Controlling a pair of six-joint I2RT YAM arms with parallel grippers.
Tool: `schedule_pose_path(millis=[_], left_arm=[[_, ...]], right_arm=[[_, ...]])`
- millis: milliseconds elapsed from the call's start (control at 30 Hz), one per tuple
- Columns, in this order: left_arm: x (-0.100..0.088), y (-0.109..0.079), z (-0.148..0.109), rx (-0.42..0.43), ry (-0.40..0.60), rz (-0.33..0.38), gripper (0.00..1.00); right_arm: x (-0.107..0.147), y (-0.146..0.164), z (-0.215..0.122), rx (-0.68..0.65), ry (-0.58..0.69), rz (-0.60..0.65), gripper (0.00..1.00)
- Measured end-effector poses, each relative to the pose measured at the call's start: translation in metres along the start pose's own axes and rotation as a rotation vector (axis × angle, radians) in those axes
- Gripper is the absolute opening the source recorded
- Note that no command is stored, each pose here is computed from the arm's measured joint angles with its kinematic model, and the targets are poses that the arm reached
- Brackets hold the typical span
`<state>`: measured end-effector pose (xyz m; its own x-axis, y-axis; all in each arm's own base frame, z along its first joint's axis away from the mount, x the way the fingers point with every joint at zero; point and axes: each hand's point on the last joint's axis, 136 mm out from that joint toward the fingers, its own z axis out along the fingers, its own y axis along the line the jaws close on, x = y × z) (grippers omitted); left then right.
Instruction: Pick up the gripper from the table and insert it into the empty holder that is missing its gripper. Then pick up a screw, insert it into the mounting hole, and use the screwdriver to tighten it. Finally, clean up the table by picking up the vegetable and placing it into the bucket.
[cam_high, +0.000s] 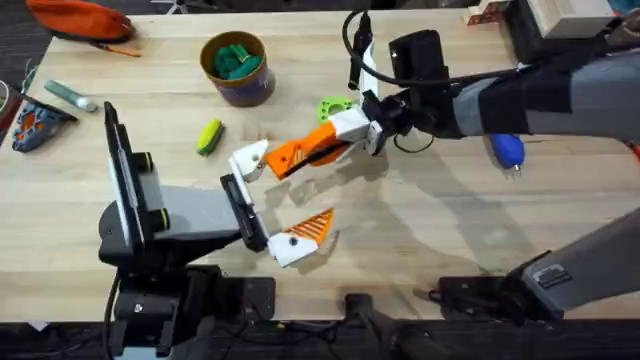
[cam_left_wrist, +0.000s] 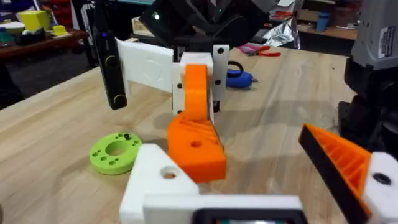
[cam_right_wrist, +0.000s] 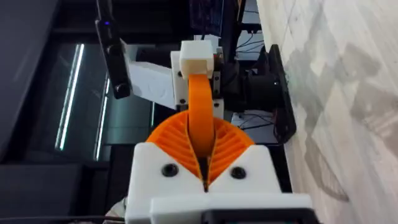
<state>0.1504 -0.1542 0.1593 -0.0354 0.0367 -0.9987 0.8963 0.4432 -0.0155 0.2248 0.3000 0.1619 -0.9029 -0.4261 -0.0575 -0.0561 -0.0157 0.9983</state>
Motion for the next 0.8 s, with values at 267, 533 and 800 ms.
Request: schedule_pose_path(millis=[267,533,800], left_arm=[[0.0,0.0,0.0,0.0,0.0,0.0,0.985],[0.0,0.0,0.0,0.0,0.0,0.0,0.985],[0.0,0.0,0.0,0.0,0.0,0.0,0.985]], right_arm=[[-0.0005,0.0005,0.0,0.0,0.0,-0.001,0.004],[-0.003,0.0031,0.0,0.0,0.0,-0.021,0.004],[-0.0015,0.0033,0.0029,-0.001,0.008,-0.019,0.004]])
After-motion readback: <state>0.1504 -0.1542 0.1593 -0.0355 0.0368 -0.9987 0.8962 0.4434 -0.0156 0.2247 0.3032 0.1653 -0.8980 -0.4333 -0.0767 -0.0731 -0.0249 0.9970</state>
